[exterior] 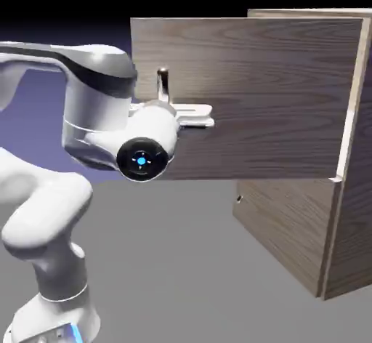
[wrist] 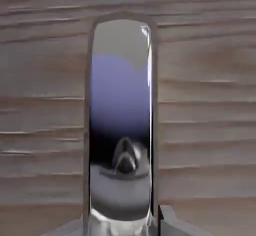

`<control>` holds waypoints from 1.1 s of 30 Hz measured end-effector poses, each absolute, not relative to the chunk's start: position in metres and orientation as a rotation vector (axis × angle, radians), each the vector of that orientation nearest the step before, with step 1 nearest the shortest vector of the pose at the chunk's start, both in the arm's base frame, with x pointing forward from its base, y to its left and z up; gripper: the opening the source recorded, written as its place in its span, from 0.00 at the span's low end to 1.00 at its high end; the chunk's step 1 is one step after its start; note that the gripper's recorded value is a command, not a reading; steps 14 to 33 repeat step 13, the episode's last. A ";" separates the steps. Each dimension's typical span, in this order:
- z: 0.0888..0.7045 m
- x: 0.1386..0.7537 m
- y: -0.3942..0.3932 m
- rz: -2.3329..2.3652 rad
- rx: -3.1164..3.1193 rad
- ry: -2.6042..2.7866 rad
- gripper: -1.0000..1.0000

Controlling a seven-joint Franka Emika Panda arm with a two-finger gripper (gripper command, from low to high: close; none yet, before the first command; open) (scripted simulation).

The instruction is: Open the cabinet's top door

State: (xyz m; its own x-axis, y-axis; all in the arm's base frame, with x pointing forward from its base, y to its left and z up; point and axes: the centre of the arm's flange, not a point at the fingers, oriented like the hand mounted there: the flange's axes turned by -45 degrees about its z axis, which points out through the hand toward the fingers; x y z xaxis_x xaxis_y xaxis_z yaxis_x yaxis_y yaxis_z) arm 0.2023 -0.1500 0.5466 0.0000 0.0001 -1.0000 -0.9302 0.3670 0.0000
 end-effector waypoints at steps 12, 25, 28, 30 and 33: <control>0.547 0.214 -0.258 1.122 -1.122 1.262 0.00; 0.547 0.216 -0.266 1.136 -1.136 1.255 0.00; 0.547 0.216 -0.266 1.136 -1.136 1.255 0.00; 0.547 0.216 -0.266 1.136 -1.136 1.255 0.00; 0.547 0.216 -0.266 1.136 -1.136 1.255 0.00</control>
